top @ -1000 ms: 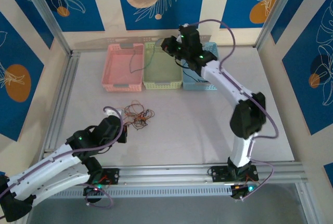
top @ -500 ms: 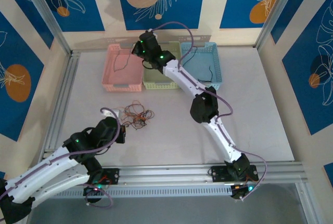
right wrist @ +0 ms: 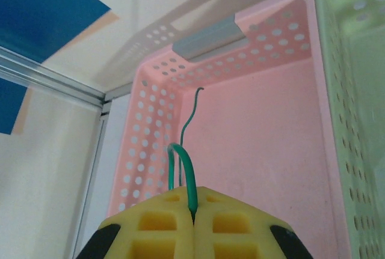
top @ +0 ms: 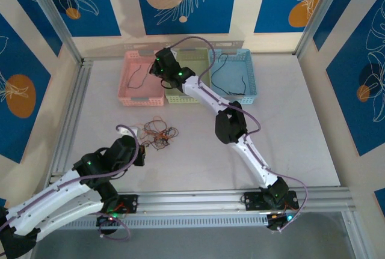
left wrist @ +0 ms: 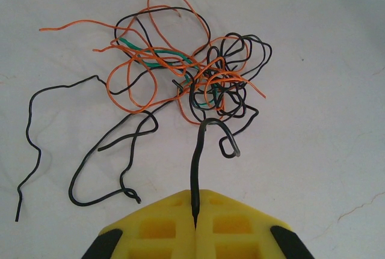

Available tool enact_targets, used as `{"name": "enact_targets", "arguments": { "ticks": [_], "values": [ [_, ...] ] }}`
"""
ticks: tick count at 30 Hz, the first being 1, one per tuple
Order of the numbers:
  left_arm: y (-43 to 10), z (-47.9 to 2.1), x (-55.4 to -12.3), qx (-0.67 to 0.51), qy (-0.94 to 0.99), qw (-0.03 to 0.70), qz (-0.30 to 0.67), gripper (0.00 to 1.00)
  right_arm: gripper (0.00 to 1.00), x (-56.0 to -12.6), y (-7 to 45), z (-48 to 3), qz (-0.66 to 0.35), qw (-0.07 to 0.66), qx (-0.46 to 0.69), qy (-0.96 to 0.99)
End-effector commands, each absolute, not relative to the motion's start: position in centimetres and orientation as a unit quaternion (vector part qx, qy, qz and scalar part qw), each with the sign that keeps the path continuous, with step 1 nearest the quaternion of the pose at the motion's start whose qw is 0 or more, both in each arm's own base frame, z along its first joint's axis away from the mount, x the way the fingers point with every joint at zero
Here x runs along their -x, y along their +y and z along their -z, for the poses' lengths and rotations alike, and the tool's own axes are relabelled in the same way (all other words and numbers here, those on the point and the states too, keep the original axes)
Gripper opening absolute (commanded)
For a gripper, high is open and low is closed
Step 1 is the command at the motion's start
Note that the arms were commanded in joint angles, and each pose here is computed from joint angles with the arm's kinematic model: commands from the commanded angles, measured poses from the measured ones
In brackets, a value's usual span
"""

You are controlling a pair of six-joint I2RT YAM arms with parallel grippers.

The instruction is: Untangle the cables

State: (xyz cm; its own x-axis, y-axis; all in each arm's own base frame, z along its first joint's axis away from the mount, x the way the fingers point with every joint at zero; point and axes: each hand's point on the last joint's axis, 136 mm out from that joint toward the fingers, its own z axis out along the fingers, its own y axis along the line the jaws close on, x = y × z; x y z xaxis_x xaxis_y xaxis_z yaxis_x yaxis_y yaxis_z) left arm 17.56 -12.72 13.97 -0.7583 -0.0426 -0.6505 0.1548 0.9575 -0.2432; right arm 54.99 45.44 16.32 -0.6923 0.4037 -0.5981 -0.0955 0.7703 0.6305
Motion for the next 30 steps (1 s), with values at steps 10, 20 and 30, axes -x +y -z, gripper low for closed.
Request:
{"name": "enact_targets", "arguments": {
  "ticks": [10,20,30],
  "values": [
    [-12.2,-13.3,-17.3,-0.021,0.931,0.338,0.137,0.00,0.38,-53.5,45.1,-15.7,-0.317,0.338,-0.025,0.886],
    [-12.3,-13.4,-17.3,-0.021,0.931,0.337,0.141,0.00,0.50,-52.5,41.2,-18.4,-0.275,0.332,-0.007,0.902],
    [-12.5,-13.7,-17.4,-0.023,0.929,0.341,0.144,0.00,0.46,-50.0,39.6,-21.7,-0.251,0.337,0.057,0.906]
  ]
}}
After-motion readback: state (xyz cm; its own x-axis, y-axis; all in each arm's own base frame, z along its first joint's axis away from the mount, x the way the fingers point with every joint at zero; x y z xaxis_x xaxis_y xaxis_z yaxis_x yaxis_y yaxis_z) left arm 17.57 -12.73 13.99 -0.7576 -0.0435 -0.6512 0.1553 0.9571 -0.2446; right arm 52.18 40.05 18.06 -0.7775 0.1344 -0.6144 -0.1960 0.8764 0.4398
